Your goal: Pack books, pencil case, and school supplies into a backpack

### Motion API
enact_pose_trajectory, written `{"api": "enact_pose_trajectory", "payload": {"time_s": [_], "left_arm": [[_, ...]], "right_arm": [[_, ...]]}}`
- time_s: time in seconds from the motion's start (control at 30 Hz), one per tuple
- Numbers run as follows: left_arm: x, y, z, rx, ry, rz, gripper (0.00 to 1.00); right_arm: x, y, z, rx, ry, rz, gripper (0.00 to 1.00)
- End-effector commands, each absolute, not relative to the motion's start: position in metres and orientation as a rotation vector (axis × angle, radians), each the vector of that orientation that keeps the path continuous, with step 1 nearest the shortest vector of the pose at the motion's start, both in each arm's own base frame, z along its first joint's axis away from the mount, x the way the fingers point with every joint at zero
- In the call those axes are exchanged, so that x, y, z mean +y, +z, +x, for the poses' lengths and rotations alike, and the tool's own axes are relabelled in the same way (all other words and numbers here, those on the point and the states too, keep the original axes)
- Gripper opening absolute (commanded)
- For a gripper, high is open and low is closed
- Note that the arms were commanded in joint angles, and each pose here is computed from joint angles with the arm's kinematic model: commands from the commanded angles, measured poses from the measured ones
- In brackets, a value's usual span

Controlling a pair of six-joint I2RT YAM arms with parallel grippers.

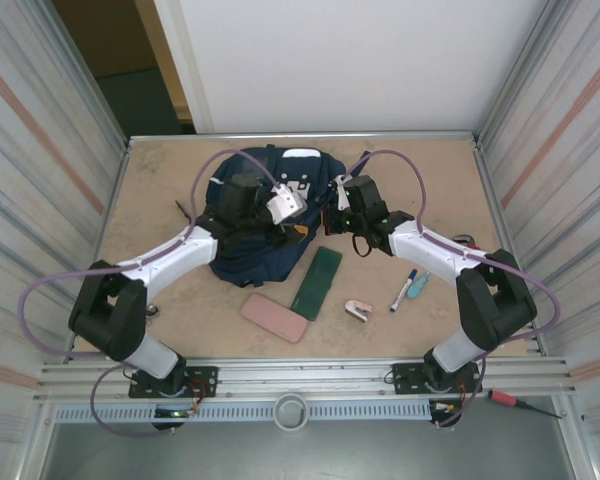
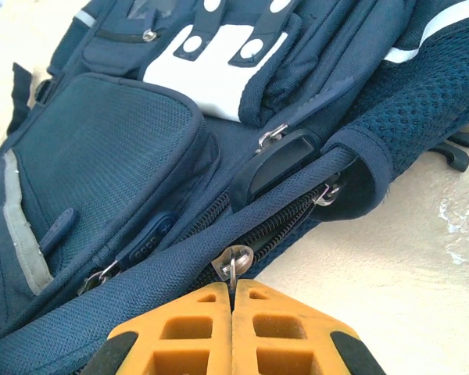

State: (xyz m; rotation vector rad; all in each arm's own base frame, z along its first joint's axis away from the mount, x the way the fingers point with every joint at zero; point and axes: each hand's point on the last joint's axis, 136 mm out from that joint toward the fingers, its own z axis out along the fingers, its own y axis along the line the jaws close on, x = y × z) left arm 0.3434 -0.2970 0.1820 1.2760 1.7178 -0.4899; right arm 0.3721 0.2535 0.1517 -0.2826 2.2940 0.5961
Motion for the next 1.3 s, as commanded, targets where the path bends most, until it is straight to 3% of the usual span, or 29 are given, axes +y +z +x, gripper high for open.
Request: {"api": "enact_pose_trajectory", "payload": {"time_s": [0.0, 0.17, 0.37, 0.43, 0.63, 0.97, 1.07, 1.27], "left_arm": [[-0.301, 0.175, 0.346, 1.775, -0.487, 1.285, 0.67], [-0.305, 0.167, 0.346, 1.787, -0.515, 1.307, 0.57], [-0.300, 0.169, 0.341, 1.787, -0.566, 1.334, 0.09], [-0.293, 0.184, 0.335, 1.745, -0.635, 1.307, 0.03], [-0.274, 0.229, 0.318, 1.529, -0.743, 1.246, 0.00], [-0.268, 0.234, 0.321, 1.522, -0.770, 1.239, 0.00], [-0.268, 0.231, 0.321, 1.524, -0.771, 1.241, 0.00], [-0.268, 0.227, 0.320, 1.530, -0.767, 1.248, 0.00]], "right_arm": [[0.263, 0.209, 0.376, 2.135, 0.670, -0.271, 0.00], [0.263, 0.211, 0.375, 2.134, 0.668, -0.277, 0.00], [0.253, 0.202, 0.377, 2.154, 0.624, -0.279, 0.00], [0.239, 0.191, 0.381, 2.185, 0.584, -0.256, 0.00], [0.207, 0.170, 0.397, 2.246, 0.497, -0.174, 0.00], [0.222, 0.181, 0.393, 2.240, 0.605, -0.248, 0.03], [0.228, 0.189, 0.384, 2.231, 0.704, -0.291, 0.13], [0.209, 0.230, 0.364, 2.186, 0.953, -0.229, 0.41]]}}
